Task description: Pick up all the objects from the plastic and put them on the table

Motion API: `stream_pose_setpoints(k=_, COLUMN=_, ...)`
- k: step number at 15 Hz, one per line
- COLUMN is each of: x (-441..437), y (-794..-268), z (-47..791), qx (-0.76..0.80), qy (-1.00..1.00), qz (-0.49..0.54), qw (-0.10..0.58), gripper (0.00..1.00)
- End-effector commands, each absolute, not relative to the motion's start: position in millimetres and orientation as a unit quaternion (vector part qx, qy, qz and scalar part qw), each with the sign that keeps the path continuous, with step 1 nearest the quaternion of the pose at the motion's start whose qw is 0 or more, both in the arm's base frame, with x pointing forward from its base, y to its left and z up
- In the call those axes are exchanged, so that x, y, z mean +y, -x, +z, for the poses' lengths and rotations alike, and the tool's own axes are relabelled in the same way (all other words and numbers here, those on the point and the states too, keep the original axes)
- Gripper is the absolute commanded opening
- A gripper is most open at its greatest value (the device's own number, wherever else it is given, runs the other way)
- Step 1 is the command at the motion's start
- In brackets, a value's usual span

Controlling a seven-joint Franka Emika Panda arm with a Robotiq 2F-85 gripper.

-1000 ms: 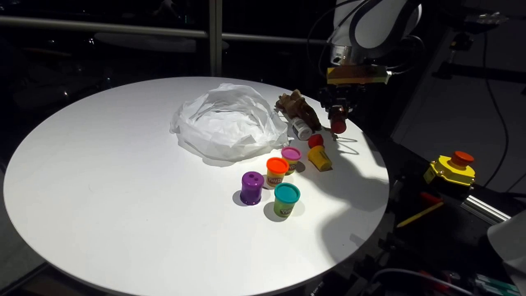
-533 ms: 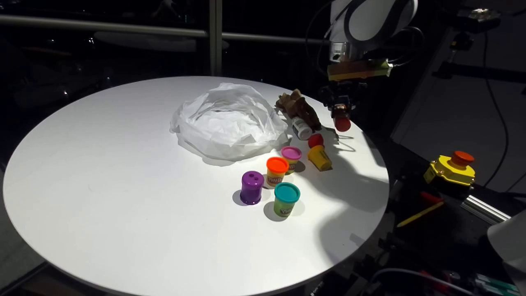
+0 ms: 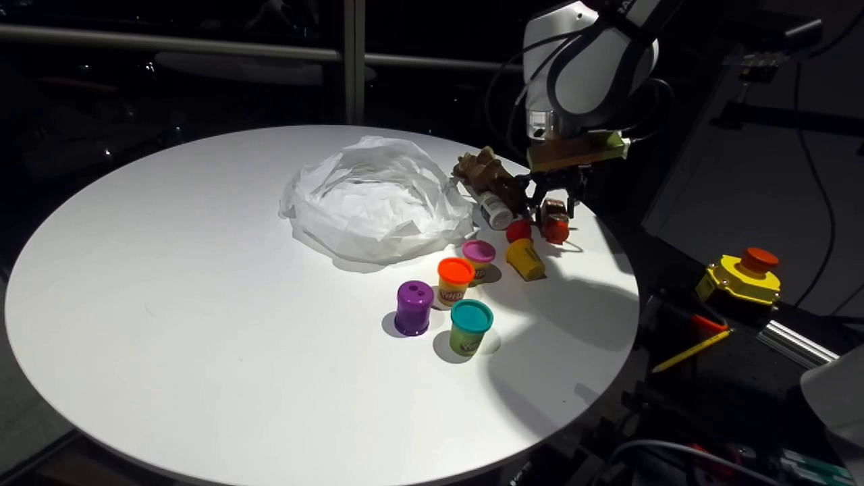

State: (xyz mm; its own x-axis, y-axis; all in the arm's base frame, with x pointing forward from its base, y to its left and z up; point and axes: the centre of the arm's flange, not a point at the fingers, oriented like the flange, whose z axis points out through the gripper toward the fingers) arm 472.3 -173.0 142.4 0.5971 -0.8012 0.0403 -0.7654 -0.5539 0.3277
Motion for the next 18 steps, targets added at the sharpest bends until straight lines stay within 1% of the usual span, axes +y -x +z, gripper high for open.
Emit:
stream_pose_setpoints(k=1, x=-170.1, y=-486.5, z=122.4, qx=-0.427, qy=-0.889, qz=-0.047, qw=0.157, gripper=0.95)
stream_pose_setpoints(k=2, x=-168.2, y=-488.8, z=119.4, qx=-0.426, qy=-0.891, qz=-0.040, qw=0.154, gripper=1.00)
stream_pose_setpoints(k=6, x=-157.4, y=-505.6, z=172.1, qx=-0.422, qy=-0.895, qz=-0.005, qw=0.145, gripper=1.00)
stream_pose_setpoints(k=10, x=-155.0, y=-521.4, z=194.9, qx=-0.404, qy=-0.903, qz=0.033, qw=0.143, gripper=1.00)
stream_pose_setpoints(k=11, x=-153.8, y=-522.3, z=199.9, qx=-0.394, qy=-0.907, qz=0.032, qw=0.143, gripper=1.00)
stream_pose_setpoints(k=14, x=-150.0, y=-520.7, z=208.3, qx=-0.320, qy=-0.941, qz=0.009, qw=0.113, gripper=1.00)
stream_pose_setpoints(k=15, x=-121.7, y=-509.5, z=262.1, qx=-0.296, qy=-0.949, qz=0.012, qw=0.104, gripper=1.00)
stream_pose_setpoints(k=18, x=-95.1, y=-513.7, z=298.4, qx=-0.224, qy=-0.971, qz=0.028, qw=0.074, gripper=1.00)
